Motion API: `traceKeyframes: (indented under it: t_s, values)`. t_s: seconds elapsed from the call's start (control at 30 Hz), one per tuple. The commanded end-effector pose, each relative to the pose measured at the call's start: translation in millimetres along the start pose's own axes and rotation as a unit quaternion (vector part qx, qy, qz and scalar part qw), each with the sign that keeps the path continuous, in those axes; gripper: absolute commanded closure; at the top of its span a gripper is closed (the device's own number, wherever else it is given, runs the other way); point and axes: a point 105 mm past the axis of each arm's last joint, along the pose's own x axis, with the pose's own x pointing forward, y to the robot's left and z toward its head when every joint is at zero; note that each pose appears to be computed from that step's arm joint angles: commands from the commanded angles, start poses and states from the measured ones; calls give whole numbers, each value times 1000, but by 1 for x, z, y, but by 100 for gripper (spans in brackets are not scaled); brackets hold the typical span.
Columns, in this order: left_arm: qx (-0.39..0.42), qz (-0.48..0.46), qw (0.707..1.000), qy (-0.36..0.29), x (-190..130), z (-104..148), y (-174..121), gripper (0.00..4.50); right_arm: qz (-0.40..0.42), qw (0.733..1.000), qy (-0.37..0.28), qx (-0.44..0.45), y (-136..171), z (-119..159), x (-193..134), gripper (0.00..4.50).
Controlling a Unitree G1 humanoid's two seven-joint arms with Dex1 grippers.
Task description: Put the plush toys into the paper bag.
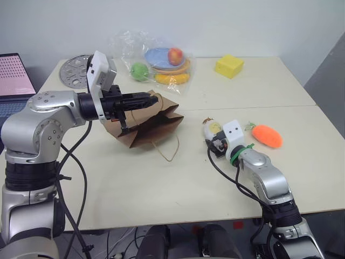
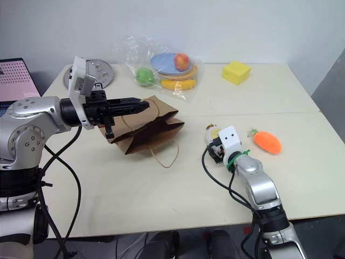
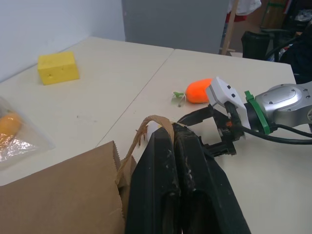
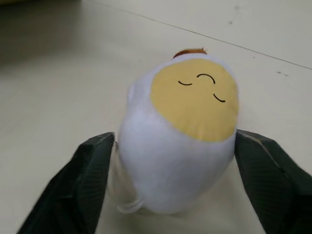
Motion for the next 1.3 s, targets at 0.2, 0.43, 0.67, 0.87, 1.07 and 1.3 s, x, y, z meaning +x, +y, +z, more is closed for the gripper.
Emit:
traceKeyframes:
  t_s: [0.2,0.43,0.67,0.87,1.07,1.3]
  values:
    - [23,0,1000,-16,-1,14,-1,450,-4,999,-37,-29,-15,13,-1,387]
    - [23,3,1000,-14,-1,11,0,450,217,971,-100,-24,18,60,-24,447]
    - [21,3,1000,-18,3,11,1,450,293,950,-105,-9,42,93,-35,447]
    - [24,1,1000,-16,4,12,0,450,340,936,-78,-43,72,93,-33,447]
    - [25,-1,1000,-16,5,13,1,450,350,932,-64,-62,89,96,-21,447]
    - [18,-17,999,-24,13,12,-5,450,347,933,-76,-61,111,114,3,447]
